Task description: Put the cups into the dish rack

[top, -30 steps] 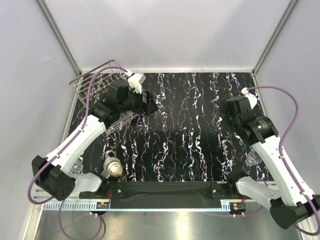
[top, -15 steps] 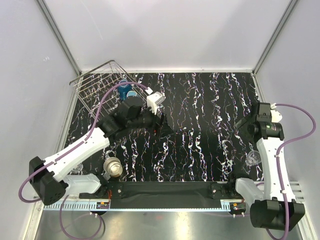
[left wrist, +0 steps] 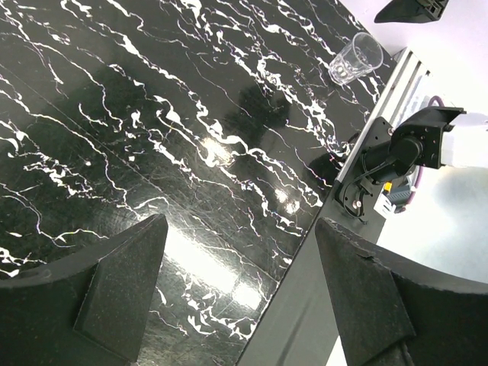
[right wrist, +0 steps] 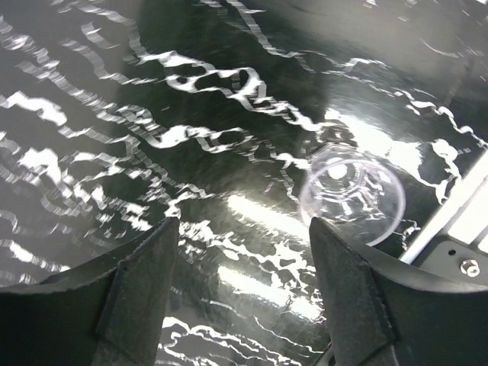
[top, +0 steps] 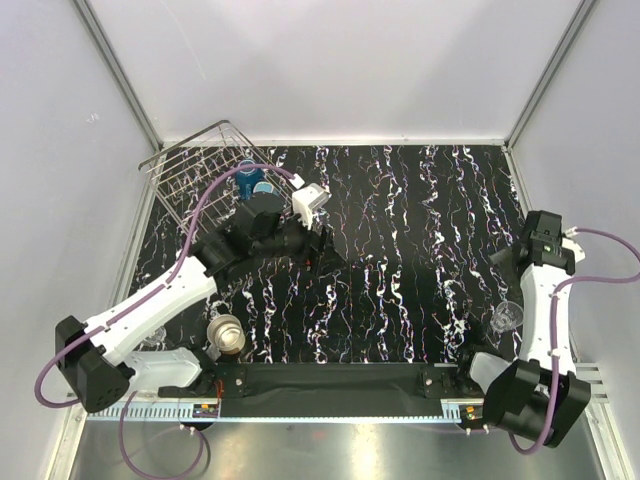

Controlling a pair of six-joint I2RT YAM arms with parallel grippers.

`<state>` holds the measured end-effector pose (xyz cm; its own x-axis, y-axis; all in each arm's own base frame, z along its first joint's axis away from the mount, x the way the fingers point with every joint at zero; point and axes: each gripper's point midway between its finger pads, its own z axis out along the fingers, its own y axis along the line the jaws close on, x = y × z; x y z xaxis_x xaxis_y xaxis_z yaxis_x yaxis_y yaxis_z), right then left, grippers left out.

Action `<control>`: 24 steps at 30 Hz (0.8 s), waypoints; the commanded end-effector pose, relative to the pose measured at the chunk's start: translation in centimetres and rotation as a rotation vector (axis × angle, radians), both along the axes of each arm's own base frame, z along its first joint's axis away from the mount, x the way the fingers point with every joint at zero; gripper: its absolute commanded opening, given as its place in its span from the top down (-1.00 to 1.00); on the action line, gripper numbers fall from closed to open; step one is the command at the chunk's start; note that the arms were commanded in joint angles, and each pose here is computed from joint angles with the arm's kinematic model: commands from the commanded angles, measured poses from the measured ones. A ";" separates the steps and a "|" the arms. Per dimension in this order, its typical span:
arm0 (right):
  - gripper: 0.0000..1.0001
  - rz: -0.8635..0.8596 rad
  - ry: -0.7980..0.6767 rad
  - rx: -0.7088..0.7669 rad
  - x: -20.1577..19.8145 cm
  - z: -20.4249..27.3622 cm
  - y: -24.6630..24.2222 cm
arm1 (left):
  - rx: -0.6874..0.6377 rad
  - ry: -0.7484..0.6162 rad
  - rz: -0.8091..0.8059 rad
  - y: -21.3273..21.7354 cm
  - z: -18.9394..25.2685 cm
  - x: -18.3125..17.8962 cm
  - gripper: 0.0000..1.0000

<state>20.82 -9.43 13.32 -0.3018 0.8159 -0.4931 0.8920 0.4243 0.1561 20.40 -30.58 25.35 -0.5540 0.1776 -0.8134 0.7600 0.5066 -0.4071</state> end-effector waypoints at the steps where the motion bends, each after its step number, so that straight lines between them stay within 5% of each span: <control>1: -0.54 -0.114 -0.001 -0.003 -0.5 -0.8 -1.4 | -0.040 -0.004 -0.055 -1.3 0.6 -0.2 -0.68; 24: -0.53 -0.325 0.077 -0.060 -2.6 -4.3 -3.4 | 0.000 0.067 -0.080 -2.6 -2.2 -0.5 -0.67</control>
<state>18.38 -11.77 9.13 -0.1200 0.8634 -0.4900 0.9819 0.1760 0.0697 19.53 -32.64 22.50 -0.6161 0.2444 -0.7487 0.7526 0.4631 -0.4681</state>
